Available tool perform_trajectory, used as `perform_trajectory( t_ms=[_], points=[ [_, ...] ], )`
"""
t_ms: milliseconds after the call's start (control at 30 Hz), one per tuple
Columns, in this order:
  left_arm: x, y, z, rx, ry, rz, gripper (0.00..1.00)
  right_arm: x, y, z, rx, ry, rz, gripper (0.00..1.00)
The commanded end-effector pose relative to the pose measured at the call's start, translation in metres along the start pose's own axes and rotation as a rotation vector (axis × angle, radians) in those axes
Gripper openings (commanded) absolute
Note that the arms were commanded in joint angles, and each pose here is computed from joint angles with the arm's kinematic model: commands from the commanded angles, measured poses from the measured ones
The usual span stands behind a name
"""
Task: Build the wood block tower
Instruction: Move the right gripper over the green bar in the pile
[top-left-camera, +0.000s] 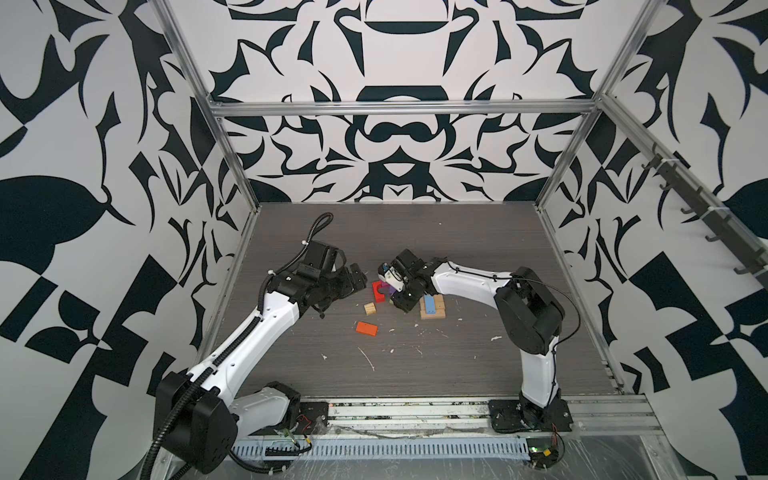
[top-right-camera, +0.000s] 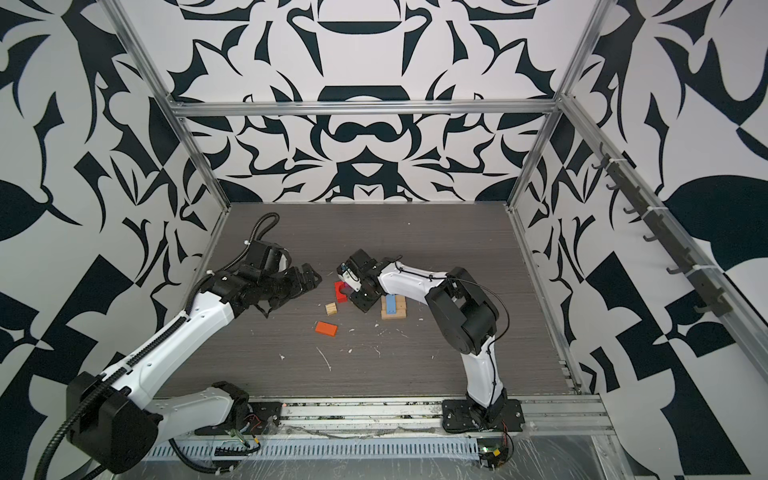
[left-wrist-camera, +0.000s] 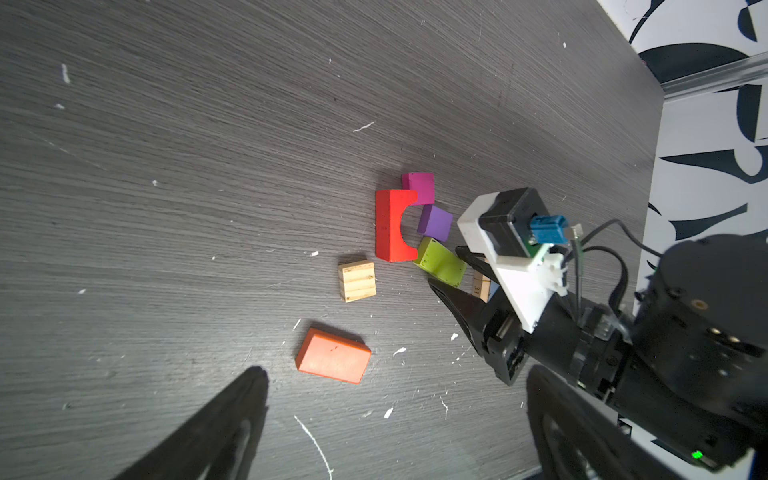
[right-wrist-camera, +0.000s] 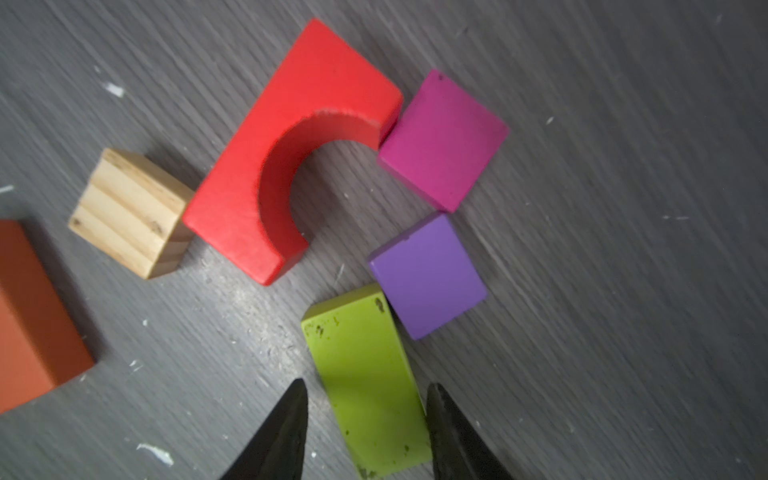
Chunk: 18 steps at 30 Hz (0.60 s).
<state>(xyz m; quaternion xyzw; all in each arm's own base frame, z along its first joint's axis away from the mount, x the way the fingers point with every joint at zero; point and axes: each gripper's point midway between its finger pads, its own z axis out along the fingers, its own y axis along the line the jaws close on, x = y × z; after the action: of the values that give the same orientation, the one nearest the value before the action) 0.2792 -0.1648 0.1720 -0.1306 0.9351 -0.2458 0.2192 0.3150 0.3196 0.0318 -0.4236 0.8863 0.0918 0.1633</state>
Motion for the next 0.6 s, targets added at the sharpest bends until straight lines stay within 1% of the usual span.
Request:
perform_trajectory(
  t_ms=[0, 100, 233, 333, 433, 567],
  points=[
    [0.004, 0.004, 0.005, -0.010, 0.022, -0.014, 1.00, -0.010, 0.001, -0.011, 0.005, -0.023, -0.010, 0.50],
    [0.003, 0.002, 0.007, -0.001, 0.027, -0.017, 1.00, -0.008, 0.002, -0.009, 0.005, -0.016, -0.008, 0.49],
    [0.002, -0.004, 0.010, 0.019, 0.037, -0.028, 1.00, -0.006, 0.002, -0.008, 0.005, -0.012, -0.004, 0.44],
    [0.002, -0.007, 0.011, 0.035, 0.042, -0.033, 0.99, -0.005, 0.003, -0.009, 0.005, -0.011, 0.001, 0.43],
    [0.003, -0.007, 0.010, 0.037, 0.041, -0.034, 0.99, -0.005, 0.004, -0.007, 0.007, -0.009, 0.003, 0.43],
    [0.004, -0.006, 0.009, 0.037, 0.041, -0.034, 0.99, -0.003, 0.006, -0.002, 0.029, 0.006, -0.010, 0.45]
  ],
)
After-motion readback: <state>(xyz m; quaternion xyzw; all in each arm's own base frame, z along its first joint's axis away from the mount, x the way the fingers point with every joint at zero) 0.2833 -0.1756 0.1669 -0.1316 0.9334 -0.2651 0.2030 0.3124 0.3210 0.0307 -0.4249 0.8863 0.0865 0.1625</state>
